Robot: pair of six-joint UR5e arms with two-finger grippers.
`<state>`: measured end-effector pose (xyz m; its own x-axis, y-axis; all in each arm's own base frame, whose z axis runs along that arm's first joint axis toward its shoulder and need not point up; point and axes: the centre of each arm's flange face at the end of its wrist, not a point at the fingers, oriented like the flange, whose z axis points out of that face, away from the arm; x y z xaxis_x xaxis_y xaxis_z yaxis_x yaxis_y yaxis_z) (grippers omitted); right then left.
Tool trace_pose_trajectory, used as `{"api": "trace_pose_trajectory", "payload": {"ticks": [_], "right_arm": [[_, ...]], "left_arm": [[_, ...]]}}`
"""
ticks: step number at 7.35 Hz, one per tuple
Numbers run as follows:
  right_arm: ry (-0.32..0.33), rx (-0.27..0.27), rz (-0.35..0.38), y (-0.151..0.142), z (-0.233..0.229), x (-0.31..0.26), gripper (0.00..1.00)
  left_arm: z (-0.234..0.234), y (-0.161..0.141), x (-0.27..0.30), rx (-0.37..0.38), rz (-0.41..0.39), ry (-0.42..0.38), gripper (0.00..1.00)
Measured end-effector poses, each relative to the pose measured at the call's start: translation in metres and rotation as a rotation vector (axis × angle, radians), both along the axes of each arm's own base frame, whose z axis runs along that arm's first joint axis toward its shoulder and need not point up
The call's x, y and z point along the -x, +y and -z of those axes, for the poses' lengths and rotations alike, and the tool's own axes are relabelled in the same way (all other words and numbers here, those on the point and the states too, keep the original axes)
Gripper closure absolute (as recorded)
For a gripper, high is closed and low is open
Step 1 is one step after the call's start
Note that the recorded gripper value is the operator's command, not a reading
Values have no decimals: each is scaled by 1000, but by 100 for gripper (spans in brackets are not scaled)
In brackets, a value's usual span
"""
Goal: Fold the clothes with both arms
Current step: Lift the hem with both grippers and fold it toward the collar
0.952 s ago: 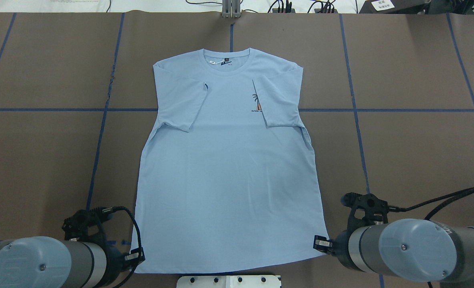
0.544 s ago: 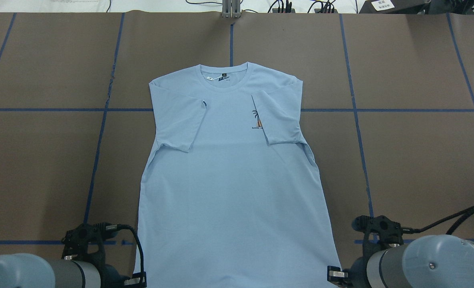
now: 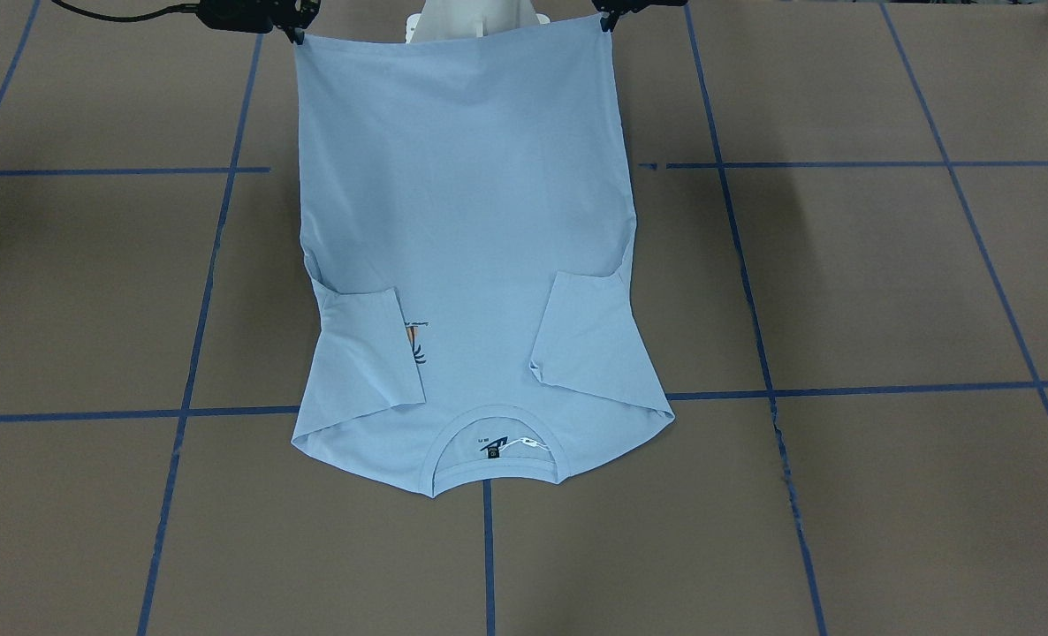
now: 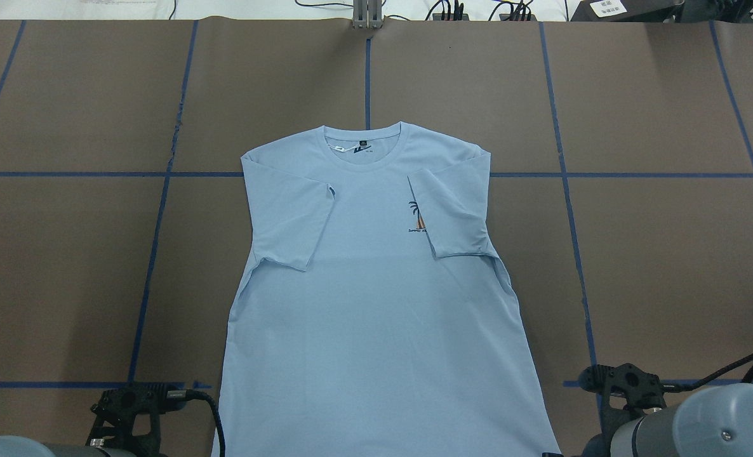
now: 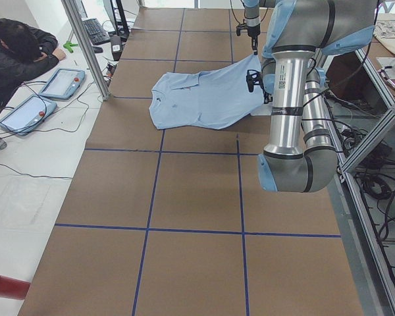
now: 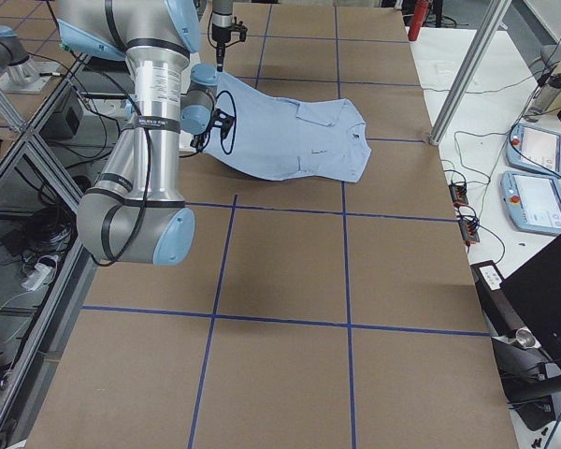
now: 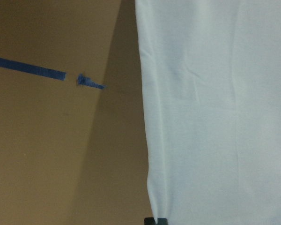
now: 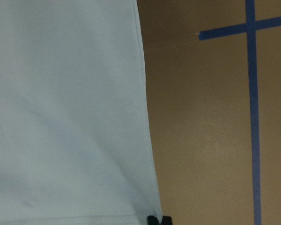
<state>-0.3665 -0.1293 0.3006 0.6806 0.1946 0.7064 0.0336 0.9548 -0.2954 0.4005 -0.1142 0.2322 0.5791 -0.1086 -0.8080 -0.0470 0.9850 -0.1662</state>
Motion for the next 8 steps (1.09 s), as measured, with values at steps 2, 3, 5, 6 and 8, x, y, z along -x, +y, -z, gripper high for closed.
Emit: {"api": "trace_pose_trajectory", "payload": {"ticks": [2, 3, 5, 6, 8], "right_arm": [[-5, -3, -88, -36, -1, 6, 100], [-20, -14, -144, -62, 2, 7, 100], [-57, -58, -259, -125, 11, 2, 100], [-66, -72, -320, -157, 12, 1, 100], [-76, -90, -417, -216, 8, 6, 100]], "left_arm": [[-5, -21, 1, -22, 37, -12, 100], [-7, -41, 5, -60, 59, -15, 100], [-13, -84, 15, -110, 122, -32, 100], [-18, -101, 14, -109, 151, -48, 100], [-23, -147, -5, -124, 208, -76, 100]]}}
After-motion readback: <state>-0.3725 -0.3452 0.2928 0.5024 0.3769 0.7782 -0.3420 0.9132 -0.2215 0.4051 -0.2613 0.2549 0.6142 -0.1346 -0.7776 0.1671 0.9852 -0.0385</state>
